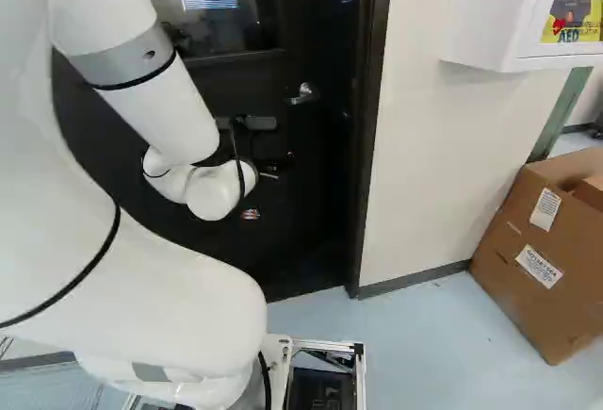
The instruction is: Open the door and move inside
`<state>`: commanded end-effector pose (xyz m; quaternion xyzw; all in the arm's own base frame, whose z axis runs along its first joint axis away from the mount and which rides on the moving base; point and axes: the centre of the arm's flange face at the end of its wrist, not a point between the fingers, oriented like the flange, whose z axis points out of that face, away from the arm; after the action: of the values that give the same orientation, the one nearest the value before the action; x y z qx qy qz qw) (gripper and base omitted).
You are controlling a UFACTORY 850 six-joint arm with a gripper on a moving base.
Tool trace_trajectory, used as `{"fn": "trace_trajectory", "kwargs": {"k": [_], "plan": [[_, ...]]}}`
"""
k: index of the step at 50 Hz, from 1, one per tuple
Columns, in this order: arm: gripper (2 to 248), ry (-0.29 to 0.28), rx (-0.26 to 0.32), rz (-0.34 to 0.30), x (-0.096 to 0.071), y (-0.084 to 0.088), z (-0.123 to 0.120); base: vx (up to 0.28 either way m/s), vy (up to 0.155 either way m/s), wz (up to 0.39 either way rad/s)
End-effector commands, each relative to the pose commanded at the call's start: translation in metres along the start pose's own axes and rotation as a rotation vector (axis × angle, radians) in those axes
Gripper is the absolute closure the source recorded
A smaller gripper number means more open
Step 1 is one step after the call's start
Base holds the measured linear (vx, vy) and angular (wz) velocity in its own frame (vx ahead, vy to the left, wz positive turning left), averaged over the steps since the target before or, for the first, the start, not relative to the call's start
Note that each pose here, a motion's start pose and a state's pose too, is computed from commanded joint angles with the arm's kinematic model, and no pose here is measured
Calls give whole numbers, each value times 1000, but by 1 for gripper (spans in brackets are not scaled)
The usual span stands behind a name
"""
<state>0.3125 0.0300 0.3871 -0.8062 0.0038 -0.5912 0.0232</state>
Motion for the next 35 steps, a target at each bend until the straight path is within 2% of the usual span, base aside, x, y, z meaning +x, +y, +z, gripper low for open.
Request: {"fn": "trace_trajectory", "kwargs": {"k": [18,35], "plan": [[3,0,0,0,0,0,0,62,84,-214],[3,0,0,0,0,0,0,42,105,-29]]}}
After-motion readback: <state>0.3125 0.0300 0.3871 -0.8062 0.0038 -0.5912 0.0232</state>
